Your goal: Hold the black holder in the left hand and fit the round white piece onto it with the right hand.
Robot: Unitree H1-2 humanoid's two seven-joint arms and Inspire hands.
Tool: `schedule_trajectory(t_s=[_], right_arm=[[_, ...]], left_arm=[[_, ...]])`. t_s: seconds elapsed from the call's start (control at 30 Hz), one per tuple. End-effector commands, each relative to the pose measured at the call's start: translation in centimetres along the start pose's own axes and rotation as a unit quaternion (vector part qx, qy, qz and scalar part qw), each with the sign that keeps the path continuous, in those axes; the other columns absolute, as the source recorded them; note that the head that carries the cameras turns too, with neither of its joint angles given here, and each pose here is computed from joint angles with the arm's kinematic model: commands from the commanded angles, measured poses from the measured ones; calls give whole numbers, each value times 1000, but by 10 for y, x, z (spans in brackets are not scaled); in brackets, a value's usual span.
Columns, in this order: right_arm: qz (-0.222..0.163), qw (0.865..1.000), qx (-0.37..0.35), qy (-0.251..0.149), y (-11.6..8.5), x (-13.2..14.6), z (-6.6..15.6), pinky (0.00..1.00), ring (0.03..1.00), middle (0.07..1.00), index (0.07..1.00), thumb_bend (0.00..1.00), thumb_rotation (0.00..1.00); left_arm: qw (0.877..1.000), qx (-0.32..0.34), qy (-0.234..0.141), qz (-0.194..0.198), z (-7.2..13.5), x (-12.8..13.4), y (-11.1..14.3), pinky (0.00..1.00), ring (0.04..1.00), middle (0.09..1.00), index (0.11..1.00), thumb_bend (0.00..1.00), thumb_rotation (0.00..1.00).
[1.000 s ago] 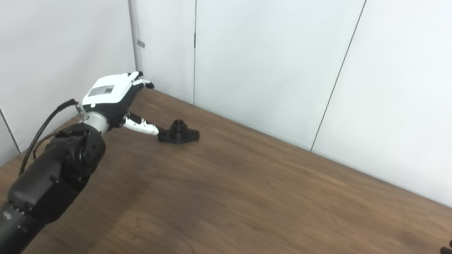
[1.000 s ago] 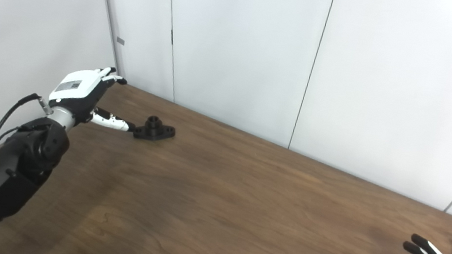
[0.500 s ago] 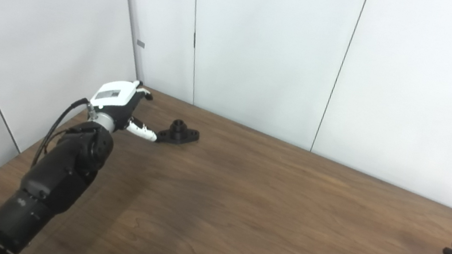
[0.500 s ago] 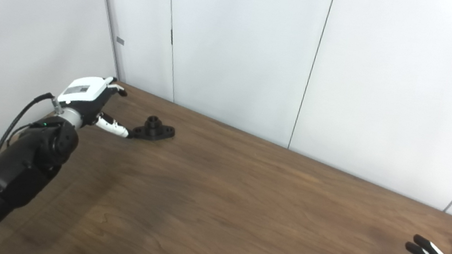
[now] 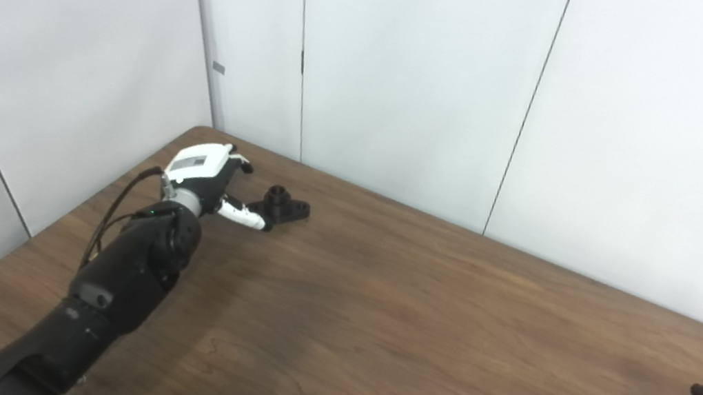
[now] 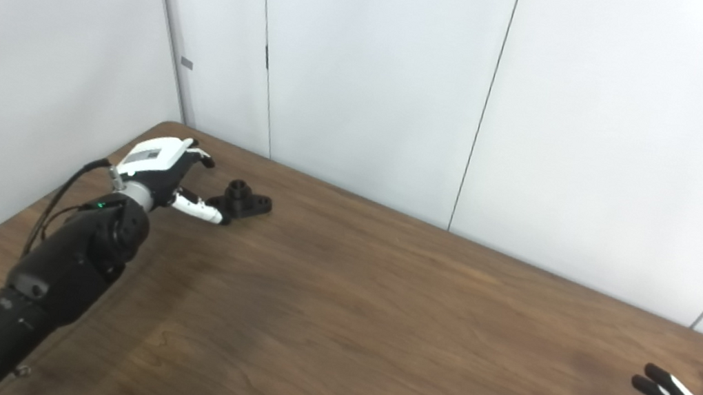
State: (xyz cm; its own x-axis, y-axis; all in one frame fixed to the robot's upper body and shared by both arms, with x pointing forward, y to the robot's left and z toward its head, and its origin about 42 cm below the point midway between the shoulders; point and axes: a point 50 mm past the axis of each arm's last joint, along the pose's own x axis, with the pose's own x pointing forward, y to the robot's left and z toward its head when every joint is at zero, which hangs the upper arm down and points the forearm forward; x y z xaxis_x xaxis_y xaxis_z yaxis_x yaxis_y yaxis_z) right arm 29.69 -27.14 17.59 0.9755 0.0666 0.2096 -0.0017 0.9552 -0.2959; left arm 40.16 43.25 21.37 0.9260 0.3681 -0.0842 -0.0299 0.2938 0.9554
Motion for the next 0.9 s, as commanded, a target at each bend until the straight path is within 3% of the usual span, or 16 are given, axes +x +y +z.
schedule_trajectory(t_s=[0.0, 0.4, 0.87], right_arm=[[-6, 999, -1, -34, -4, 5, 16, 541, 668, 792, 817, 444, 0], [-5, 999, -9, -32, 0, 2, 22, 541, 669, 789, 816, 435, 0], [-6, 999, -8, -32, -1, -4, 28, 541, 678, 799, 822, 419, 0]], left_arm=[[999, 0, -20, 49, 12, 9, 26, 1000, 1000, 1000, 820, 1000, 376], [998, -27, -29, 55, 17, 12, 7, 1000, 1000, 1000, 769, 959, 335], [998, -61, -2, 28, -1, 18, -8, 1000, 1000, 1000, 761, 973, 349]])
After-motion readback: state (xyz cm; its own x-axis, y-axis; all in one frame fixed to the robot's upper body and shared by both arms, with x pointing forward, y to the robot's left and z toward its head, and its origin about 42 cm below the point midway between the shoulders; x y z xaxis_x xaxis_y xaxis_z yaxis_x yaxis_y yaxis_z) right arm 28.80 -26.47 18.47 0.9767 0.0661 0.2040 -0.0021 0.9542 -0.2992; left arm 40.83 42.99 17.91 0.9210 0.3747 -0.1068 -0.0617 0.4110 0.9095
